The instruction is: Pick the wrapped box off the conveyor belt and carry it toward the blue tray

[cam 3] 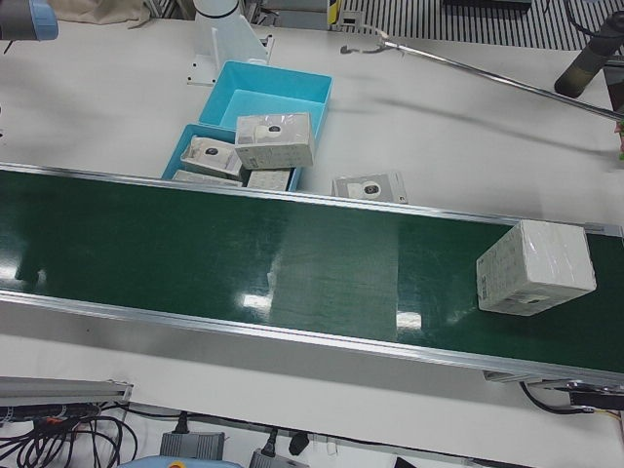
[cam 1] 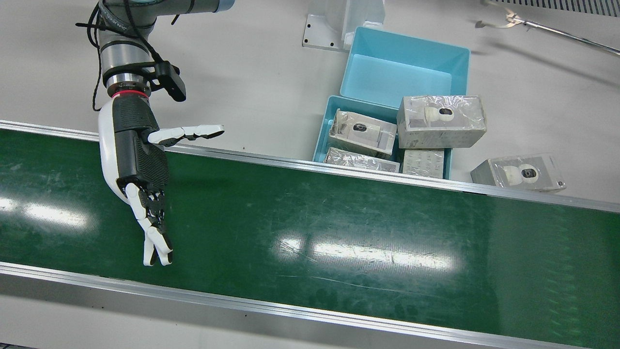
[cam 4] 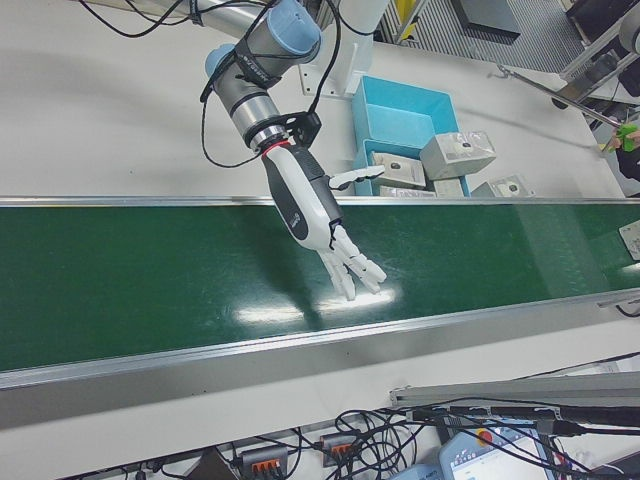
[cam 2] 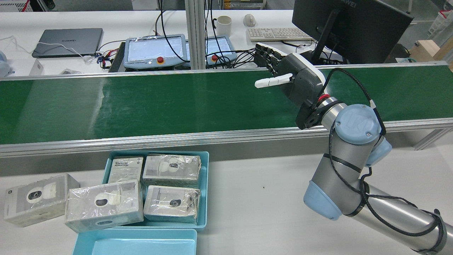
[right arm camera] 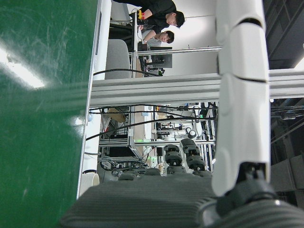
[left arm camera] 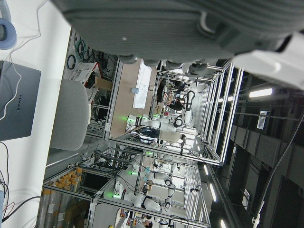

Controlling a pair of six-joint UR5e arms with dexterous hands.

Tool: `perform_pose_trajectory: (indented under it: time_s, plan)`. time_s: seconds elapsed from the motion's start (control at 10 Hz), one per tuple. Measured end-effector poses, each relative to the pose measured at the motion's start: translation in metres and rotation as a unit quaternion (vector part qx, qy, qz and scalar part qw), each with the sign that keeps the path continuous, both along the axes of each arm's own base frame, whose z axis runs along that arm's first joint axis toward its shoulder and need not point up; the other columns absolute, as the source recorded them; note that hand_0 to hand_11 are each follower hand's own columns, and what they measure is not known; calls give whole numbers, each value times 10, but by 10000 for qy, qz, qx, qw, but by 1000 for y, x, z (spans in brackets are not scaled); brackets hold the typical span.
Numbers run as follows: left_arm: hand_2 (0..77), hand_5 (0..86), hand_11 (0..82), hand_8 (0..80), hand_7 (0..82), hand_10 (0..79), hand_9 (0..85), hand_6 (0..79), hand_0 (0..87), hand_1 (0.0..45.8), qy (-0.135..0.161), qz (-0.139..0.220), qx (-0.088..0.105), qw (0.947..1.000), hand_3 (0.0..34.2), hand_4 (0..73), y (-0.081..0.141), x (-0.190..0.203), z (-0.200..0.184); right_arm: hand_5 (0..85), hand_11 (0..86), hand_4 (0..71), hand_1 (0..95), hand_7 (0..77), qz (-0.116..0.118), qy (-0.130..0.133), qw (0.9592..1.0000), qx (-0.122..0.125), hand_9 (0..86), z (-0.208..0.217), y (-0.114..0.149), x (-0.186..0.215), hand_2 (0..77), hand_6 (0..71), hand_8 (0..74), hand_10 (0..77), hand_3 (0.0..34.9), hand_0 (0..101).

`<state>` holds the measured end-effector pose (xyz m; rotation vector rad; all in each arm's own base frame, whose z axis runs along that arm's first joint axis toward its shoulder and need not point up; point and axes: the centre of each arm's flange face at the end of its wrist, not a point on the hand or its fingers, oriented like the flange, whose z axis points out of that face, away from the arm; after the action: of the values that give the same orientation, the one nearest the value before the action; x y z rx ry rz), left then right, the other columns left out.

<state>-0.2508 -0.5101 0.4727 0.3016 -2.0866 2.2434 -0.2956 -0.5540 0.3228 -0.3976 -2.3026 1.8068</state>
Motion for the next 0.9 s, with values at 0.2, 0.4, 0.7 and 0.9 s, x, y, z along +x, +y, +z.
perform_pose_trajectory:
  time_s: [0.2, 0.4, 0.7, 0.9]
  plan:
    - [5, 11, 5, 5, 5, 5, 0, 5, 0, 0, 0, 0, 0, 10000, 0, 0, 0, 0, 0, 115, 5, 65, 169, 5, -12, 1, 10000, 1, 11, 0, 1, -1, 76, 11, 0, 0, 0, 487]
    - [11, 11, 5, 5, 5, 5, 0, 5, 0, 0, 0, 0, 0, 10000, 0, 0, 0, 0, 0, 120, 5, 65, 169, 16, -38, 7, 10000, -5, 11, 1, 2, -5, 76, 11, 0, 0, 0, 487]
    - [5, 11, 5, 5, 5, 5, 0, 5, 0, 0, 0, 0, 0, 10000, 0, 0, 0, 0, 0, 120, 5, 65, 158, 16, -60, -9, 10000, 9, 16, 3, 1, -9, 87, 11, 0, 0, 0, 487]
    - [5, 11, 5, 5, 5, 5, 0, 5, 0, 0, 0, 0, 0, 10000, 0, 0, 0, 0, 0, 120, 5, 65, 158, 16, -67, -47, 10000, 21, 22, 6, -2, -11, 87, 16, 0, 0, 0, 486]
